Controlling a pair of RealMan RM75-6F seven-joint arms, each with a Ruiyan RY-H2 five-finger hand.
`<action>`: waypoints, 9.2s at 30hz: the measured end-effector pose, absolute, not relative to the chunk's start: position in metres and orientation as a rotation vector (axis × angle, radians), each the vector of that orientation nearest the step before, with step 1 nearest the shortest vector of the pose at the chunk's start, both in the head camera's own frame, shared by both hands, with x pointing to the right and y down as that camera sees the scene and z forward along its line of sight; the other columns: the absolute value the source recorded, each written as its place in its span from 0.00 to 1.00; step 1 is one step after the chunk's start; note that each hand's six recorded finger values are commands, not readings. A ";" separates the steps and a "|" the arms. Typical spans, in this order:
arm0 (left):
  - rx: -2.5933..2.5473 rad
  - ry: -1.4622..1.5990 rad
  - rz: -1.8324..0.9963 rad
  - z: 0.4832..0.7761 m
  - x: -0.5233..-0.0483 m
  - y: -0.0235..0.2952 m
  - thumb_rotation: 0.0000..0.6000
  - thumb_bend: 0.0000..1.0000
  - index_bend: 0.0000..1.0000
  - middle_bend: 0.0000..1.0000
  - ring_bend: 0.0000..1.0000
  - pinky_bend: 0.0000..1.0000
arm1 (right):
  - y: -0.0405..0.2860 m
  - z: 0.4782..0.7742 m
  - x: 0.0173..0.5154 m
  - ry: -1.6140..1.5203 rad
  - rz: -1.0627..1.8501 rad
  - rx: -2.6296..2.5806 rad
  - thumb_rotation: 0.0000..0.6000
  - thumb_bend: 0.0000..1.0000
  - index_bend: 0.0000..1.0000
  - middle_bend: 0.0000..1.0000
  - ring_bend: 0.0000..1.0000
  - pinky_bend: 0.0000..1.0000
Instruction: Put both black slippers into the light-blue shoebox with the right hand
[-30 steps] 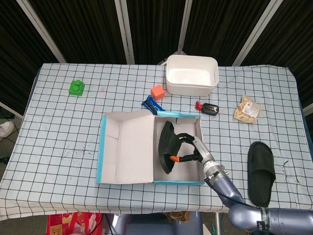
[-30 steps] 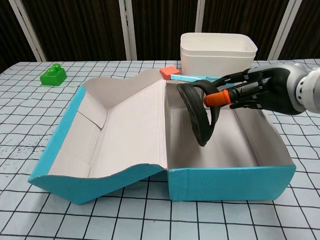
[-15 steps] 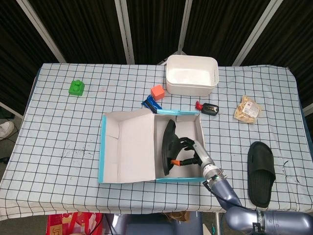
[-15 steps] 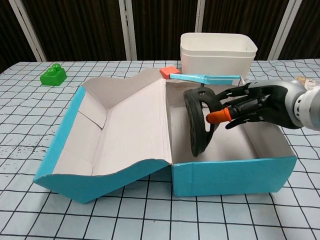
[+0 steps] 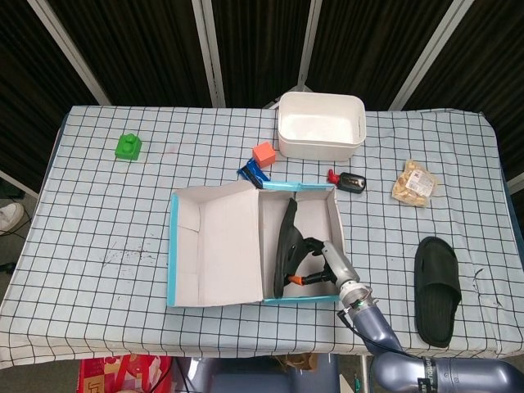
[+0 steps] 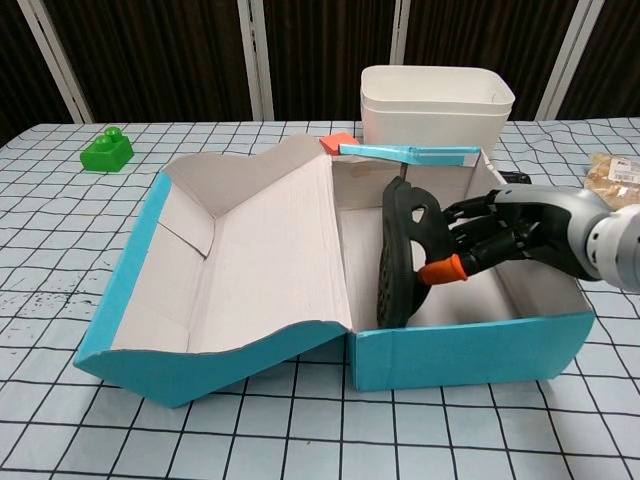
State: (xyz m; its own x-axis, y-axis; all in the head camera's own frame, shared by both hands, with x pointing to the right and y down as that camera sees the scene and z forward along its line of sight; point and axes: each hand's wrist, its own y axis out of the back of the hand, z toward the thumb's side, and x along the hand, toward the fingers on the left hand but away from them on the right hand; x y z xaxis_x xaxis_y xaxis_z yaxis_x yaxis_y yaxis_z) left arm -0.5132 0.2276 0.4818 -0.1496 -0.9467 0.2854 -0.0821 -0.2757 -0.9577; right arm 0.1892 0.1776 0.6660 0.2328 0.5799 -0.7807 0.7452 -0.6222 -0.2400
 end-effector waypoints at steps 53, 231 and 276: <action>-1.394 1.224 -1.511 0.481 -0.513 0.228 1.00 0.46 0.04 0.03 0.00 0.02 | 0.200 0.673 0.168 1.041 -1.598 2.485 1.00 0.34 0.03 0.10 0.02 0.04; -1.207 1.051 -1.511 0.532 -0.495 0.201 1.00 0.44 0.04 0.02 0.00 0.02 | 0.139 0.660 0.479 0.488 -2.480 1.996 1.00 0.18 0.04 0.14 0.00 0.02; -1.199 1.061 -1.504 0.534 -0.495 0.199 1.00 0.44 0.05 0.02 0.00 0.02 | 0.133 0.656 0.476 0.648 -2.479 2.047 1.00 0.35 0.49 0.46 0.19 0.01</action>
State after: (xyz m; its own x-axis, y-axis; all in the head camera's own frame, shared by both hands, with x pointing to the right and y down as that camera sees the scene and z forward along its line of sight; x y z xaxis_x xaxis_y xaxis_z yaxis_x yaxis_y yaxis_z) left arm -0.4946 0.1990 0.5343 -0.1132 -0.9731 0.2007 0.1368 -0.2153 -0.9669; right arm 0.4757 0.1328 0.6563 -0.2150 0.3492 -0.9121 0.1415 -0.9129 -0.3828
